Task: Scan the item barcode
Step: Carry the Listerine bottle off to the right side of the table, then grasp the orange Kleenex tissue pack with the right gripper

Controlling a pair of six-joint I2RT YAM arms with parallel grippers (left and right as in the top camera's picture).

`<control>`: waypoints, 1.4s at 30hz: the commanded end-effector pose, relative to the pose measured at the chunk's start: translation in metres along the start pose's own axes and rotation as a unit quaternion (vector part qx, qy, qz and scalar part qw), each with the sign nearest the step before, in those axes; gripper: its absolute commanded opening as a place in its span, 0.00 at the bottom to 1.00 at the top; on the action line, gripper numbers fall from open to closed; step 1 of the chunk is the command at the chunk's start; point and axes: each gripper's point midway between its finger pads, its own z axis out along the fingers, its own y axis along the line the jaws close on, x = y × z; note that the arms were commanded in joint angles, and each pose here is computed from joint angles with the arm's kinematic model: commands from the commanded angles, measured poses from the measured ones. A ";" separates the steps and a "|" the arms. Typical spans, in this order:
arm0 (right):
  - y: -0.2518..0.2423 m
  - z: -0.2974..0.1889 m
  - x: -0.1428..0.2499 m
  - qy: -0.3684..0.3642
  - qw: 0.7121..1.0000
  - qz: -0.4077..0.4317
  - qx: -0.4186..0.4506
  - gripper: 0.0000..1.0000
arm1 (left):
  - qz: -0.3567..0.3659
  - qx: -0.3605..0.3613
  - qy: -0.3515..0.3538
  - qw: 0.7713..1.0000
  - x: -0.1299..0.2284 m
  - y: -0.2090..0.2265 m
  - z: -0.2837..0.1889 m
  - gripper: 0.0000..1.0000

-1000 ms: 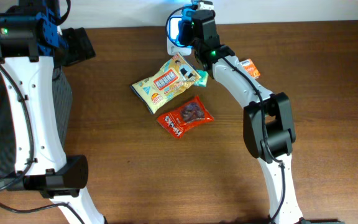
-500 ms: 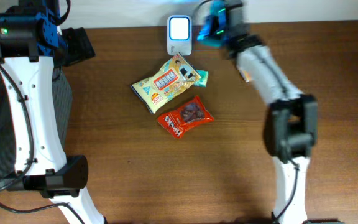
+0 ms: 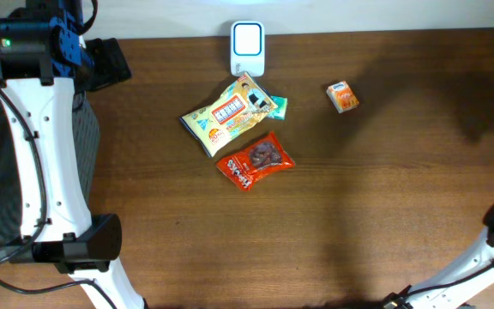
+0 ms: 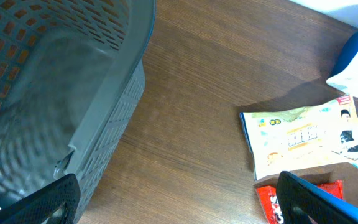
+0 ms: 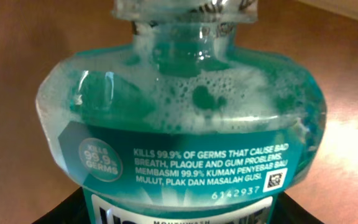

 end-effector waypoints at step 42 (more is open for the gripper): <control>0.308 -0.061 0.354 -0.069 0.718 -0.689 -0.069 0.76 | -0.001 0.003 -0.010 1.000 -0.001 0.002 -0.009 0.99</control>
